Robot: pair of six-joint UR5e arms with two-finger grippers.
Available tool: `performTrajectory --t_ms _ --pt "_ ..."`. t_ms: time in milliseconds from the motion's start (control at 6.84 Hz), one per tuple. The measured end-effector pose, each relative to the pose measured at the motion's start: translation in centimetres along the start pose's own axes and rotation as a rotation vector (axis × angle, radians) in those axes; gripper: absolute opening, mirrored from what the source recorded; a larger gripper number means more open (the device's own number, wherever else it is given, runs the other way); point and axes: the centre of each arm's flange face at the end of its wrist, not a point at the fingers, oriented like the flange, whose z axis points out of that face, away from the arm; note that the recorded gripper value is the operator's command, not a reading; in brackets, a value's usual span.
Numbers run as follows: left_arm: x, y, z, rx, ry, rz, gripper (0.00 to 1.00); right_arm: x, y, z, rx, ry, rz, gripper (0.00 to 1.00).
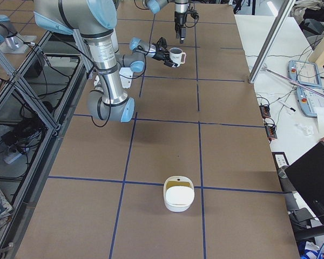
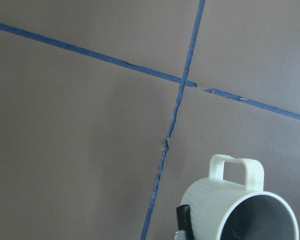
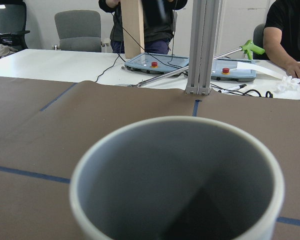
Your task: Left arm hands cup to right arm to dump lemon
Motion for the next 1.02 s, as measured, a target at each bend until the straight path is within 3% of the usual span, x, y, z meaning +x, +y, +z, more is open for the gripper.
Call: performTrajectory --t_ms 292,584,1023 --pt "-0.1 -0.2 1.0 -0.007 -0.028 -0.016 0.91 -0.2 0.1 0.0 0.013 0.008 -0.033 0.01" --pt "0.1 1.1 2.7 -0.030 -0.050 -0.008 0.74 -0.6 -0.4 -0.2 0.022 0.002 -0.079 0.01" --pt "-0.3 1.6 3.6 -0.031 -0.063 -0.004 0.64 -1.0 -1.1 -0.3 0.029 -0.006 -0.080 0.01"
